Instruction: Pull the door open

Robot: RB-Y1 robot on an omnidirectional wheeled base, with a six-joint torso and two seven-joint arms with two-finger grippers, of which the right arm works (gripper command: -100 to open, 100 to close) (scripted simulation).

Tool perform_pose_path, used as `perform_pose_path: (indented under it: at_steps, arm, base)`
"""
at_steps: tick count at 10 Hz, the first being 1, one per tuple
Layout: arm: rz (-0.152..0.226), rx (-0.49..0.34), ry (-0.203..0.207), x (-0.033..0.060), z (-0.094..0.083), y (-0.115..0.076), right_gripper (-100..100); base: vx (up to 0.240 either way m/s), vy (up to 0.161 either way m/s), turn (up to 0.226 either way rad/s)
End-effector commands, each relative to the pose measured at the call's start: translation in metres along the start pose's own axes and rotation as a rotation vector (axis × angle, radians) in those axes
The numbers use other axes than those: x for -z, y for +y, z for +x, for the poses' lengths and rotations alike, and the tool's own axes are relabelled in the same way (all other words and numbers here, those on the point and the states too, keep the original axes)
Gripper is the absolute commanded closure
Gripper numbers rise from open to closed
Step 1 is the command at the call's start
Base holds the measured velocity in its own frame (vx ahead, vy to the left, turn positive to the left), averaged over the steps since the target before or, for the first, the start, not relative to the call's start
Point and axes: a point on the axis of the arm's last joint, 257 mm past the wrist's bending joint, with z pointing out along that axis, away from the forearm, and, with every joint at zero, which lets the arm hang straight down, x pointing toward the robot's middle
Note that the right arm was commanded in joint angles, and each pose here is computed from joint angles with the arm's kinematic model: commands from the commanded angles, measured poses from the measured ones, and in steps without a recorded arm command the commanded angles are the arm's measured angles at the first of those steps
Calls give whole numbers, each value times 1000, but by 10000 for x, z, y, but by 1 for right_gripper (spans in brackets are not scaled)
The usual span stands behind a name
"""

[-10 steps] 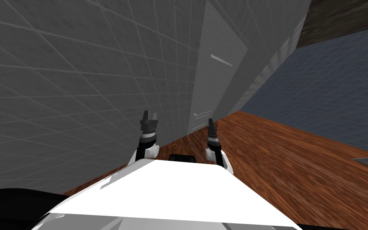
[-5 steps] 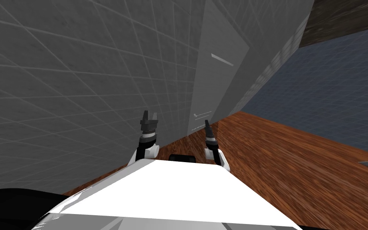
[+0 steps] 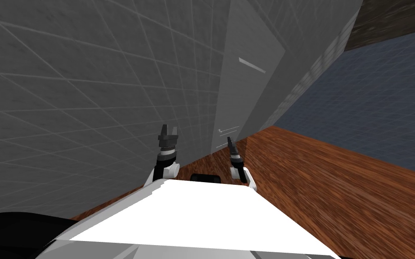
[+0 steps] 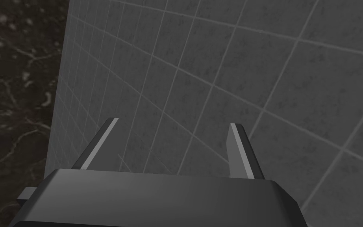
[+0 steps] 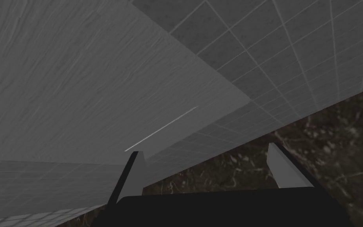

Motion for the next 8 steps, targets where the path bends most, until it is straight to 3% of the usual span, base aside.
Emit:
perform_pose_path:
  at_steps: [1, 5, 8]
  arm:
    - [15, 20, 20, 52, 90, -83, -100]
    - [27, 117, 84, 117, 332, -296, -100]
    - [49, 145, 120, 200, 468, -442, -100]
  base:
    - [62, -35, 19]
    - [49, -38, 23]
    - [58, -39, 15]
